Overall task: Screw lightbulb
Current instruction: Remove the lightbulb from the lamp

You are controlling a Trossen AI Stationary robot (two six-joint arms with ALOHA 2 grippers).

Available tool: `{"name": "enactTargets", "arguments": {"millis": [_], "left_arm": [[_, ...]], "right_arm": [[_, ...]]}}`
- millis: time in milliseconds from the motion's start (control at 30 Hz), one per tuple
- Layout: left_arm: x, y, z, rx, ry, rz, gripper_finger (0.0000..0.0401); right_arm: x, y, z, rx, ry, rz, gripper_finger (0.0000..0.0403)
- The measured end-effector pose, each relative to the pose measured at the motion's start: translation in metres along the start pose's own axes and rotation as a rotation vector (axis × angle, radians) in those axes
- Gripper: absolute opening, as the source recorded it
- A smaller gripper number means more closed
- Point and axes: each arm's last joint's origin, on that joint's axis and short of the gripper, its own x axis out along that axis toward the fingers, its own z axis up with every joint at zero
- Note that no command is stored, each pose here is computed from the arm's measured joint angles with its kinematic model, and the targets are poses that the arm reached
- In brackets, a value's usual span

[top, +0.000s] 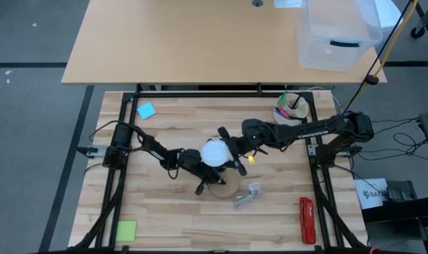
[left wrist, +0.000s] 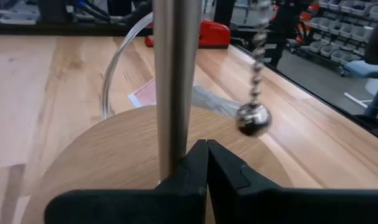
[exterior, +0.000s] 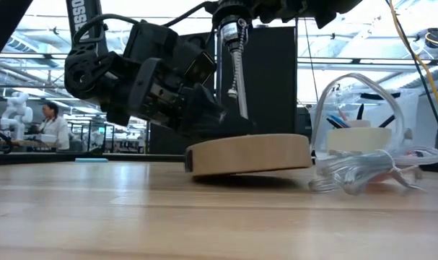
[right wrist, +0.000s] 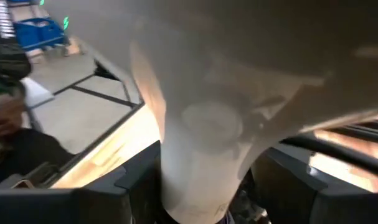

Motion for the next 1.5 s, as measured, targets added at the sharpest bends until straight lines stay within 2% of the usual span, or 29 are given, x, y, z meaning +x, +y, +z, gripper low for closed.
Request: {"name": "enactTargets", "arguments": {"millis": [400, 733, 1000, 1200, 1333, 1500], "left_arm": [[-0.001, -0.002, 0.011, 0.036, -0.029, 0.076, 0.0004], [-0.002, -0.005, 0.014, 0.027, 0.008, 0.109, 0.0004], [-0.004, -0.005, 0.018, 0.028, 0.007, 0.132, 0.0004], [-0.02, -0.01, 0.031, 0.047, -0.032, 0.179, 0.0004], [-0.036, -0.015, 0.038, 0.061, -0.057, 0.23, 0.0004], [-0.053, -0.026, 0.05, 0.096, -0.103, 0.275, 0.0004]], "right_arm": [[0.006, 0.01, 0.001, 0.003, 0.014, -0.116, 0.0222], [0.006, 0.017, 0.003, 0.006, 0.03, -0.153, 0.0222], [-0.012, 0.032, 0.021, -0.015, 0.017, -0.229, 0.0222], [-0.026, 0.044, 0.022, -0.011, 0.033, -0.293, 0.0222], [-0.036, 0.052, 0.011, 0.009, 0.025, -0.342, 0.0222], [-0.046, 0.06, -0.003, 0.022, -0.052, -0.344, 0.0222]]}}
